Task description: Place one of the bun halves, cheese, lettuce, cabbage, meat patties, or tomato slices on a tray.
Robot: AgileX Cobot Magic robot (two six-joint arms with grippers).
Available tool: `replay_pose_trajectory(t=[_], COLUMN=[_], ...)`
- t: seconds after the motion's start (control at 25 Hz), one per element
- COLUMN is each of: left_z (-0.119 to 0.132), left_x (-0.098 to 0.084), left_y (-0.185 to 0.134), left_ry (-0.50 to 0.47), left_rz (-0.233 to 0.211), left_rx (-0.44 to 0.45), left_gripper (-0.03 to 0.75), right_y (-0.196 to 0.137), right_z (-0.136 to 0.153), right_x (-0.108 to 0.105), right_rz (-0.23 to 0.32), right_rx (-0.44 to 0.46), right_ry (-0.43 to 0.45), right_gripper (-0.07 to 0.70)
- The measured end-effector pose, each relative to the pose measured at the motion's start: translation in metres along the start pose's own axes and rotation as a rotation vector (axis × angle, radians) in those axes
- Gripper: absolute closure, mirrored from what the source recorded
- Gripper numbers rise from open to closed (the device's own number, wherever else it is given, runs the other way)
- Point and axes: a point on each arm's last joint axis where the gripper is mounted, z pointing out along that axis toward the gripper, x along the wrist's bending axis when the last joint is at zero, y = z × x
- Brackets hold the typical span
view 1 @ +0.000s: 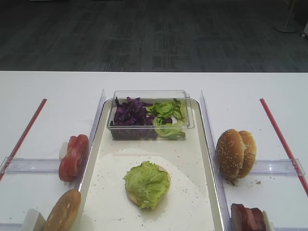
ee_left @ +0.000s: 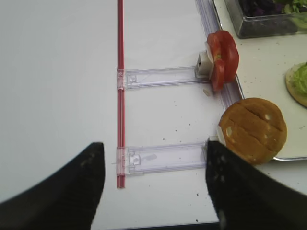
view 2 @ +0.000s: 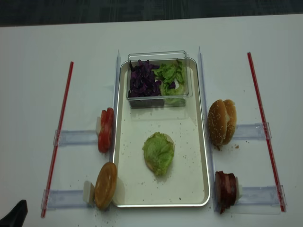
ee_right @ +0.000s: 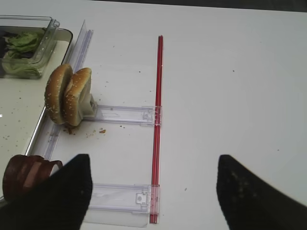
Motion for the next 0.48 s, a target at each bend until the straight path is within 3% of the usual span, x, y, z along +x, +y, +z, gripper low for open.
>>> replay_pose_trajectory(t=[0.48], left_z=[0.0000], left_x=[0.0000], left_y=[0.0000], left_ry=[0.000], left_rz=[0.000], left_rx=[0.000], left_gripper=[0.296], right_y=[-0.0001], right_z=[0.0000], right_x=[-0.0004], right_rz=[0.045], right_rx=[0.001], right_ry=[-0.003], right_gripper=[0.071])
